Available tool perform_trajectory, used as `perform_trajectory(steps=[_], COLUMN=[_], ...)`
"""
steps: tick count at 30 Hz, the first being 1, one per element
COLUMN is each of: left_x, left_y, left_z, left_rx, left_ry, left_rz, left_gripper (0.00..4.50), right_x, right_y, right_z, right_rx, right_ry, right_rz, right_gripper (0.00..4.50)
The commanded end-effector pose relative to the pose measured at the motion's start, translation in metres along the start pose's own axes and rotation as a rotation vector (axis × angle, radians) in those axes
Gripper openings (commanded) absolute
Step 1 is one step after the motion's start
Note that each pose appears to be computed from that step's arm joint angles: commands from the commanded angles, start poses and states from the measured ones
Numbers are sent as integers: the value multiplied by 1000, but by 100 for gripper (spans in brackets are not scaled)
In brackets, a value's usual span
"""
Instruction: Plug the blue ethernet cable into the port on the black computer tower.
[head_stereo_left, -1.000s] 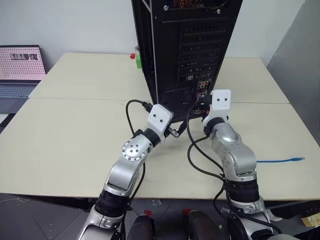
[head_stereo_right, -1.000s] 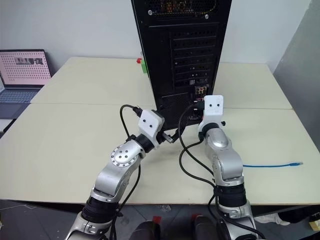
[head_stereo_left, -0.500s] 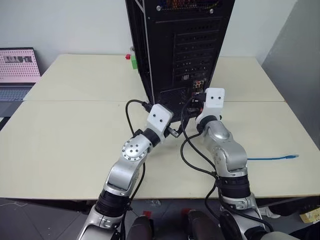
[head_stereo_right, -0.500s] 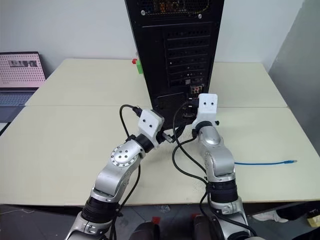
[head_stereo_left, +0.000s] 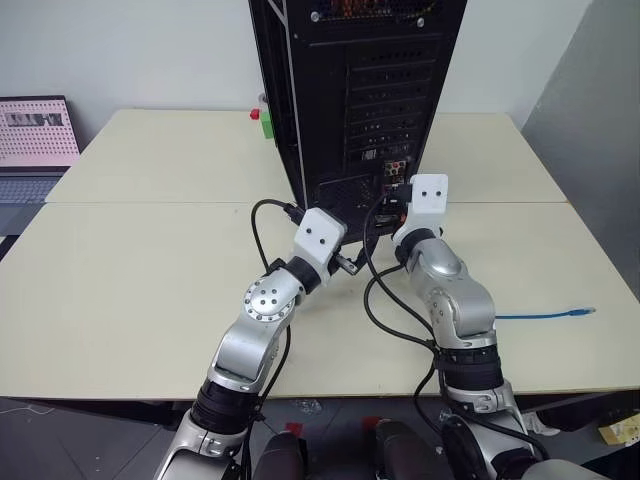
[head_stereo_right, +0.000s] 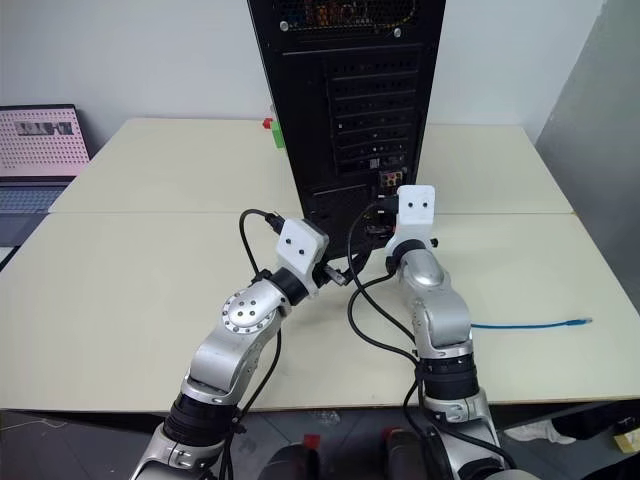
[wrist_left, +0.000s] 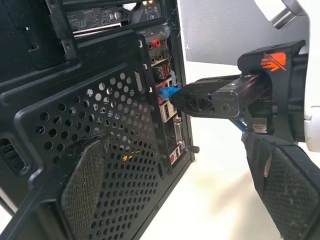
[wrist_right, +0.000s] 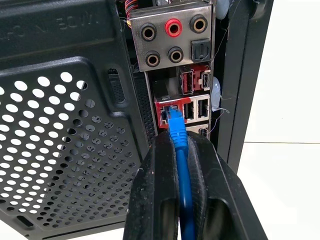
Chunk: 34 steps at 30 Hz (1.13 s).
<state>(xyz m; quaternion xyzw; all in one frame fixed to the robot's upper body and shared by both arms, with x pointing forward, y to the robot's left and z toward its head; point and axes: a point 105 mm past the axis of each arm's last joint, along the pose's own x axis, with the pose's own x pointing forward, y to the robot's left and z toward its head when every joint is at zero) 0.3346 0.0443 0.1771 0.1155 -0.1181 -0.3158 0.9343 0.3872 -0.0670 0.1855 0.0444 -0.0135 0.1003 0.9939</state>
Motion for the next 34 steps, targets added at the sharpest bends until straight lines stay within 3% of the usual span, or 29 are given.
perform_trajectory(steps=[1, 2, 4, 5, 14, 20, 25, 34], left_x=[-1, -2, -2, -2, -11, -22, -43, -72], left_y=[4, 5, 7, 8, 27, 43, 58, 84], left_z=[11, 11, 10, 10, 6, 6, 19, 21], left_rx=[19, 20, 24, 25, 35, 67, 126, 93], left_ry=[-46, -45, -42, -40, -13, 58, 60, 89], left_rz=[19, 21, 26, 29, 69, 30, -56, -96], left_gripper=[445, 445, 445, 445, 445, 445, 445, 445], right_x=[2, 0, -3, -4, -41, -75, -98, -107], right_y=[6, 4, -2, -5, -27, -30, -57, -89], right_z=[5, 5, 4, 3, 9, 29, 42, 54], right_rx=[-21, -30, -59, -76, -177, -286, -362, -353], right_ry=[-12, -13, -12, -10, 1, -26, -31, -34], right_rz=[46, 46, 48, 51, 147, 420, 542, 536], right_gripper=[0, 0, 70, 73, 299, 441, 441, 441])
